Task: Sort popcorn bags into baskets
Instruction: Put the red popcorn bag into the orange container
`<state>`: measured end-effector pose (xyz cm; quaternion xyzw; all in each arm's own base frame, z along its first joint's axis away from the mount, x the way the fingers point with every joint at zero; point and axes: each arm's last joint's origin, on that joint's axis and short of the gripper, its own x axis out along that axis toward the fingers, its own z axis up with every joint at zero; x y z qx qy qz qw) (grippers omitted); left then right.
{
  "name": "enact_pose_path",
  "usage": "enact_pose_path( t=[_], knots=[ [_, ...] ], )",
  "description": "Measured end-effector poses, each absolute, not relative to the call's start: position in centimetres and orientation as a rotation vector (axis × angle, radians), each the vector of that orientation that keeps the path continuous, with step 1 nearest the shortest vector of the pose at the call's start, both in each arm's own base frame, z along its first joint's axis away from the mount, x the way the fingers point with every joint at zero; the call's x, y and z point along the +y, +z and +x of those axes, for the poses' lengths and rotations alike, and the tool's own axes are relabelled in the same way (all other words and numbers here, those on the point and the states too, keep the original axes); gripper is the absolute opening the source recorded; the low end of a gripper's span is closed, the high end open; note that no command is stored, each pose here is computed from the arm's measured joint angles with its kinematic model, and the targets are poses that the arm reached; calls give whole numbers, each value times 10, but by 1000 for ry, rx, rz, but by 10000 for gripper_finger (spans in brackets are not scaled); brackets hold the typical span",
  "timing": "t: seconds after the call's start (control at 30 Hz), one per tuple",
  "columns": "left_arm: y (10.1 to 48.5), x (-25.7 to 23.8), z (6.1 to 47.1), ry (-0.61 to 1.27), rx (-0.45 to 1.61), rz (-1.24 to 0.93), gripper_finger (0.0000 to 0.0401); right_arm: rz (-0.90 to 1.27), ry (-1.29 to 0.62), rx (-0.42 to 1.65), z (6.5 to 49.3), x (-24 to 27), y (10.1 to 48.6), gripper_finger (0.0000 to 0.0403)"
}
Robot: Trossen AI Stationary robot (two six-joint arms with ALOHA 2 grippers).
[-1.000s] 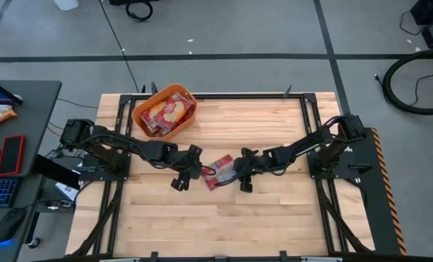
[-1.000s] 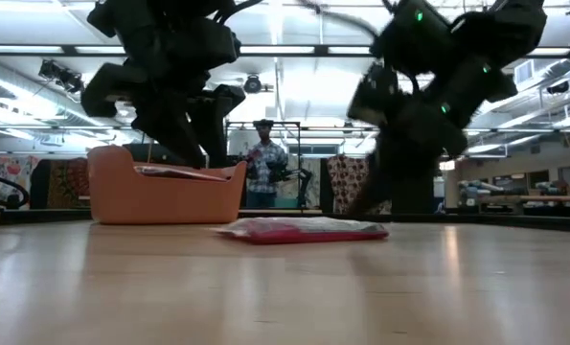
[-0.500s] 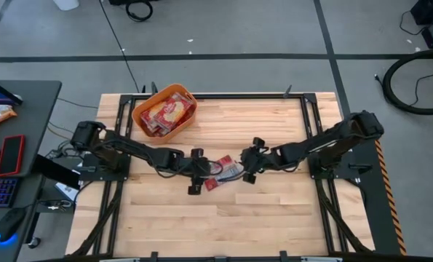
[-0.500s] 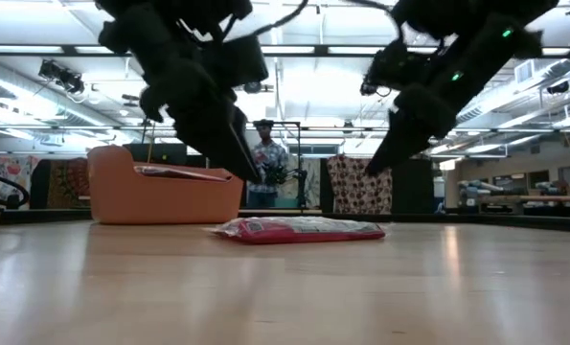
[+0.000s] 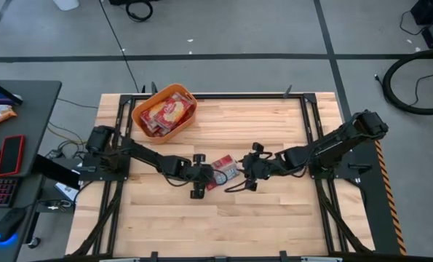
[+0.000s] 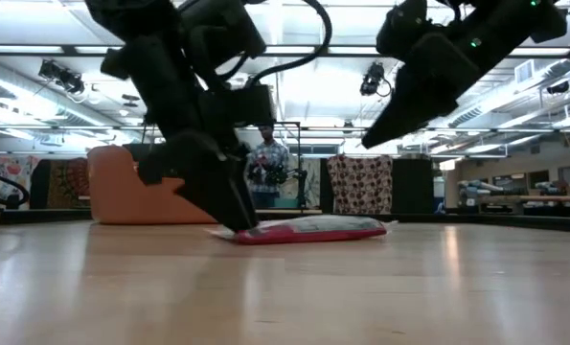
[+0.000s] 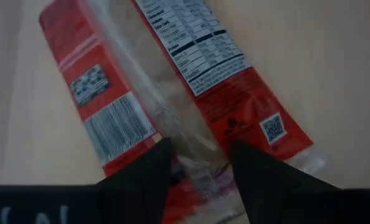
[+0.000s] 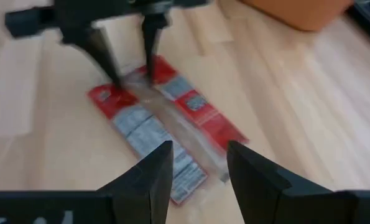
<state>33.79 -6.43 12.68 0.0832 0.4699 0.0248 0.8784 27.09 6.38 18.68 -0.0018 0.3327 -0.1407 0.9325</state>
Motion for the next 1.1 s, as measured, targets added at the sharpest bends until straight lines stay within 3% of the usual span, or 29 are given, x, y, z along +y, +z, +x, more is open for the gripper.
enact_pose_path(
  t=[0.17,0.37,0.43,1.1],
  knots=[
    [120,-64,338,37,1011,247,137,-22,-207,689,276,73,178,157],
    [122,-63,337,24,1012,300,29,-124,-128,717,286,84,156,157],
    [123,-63,337,17,1012,304,10,-170,-127,723,288,86,150,157],
    [169,-55,337,-36,867,137,7,-438,-32,607,310,101,119,164]
  ],
)
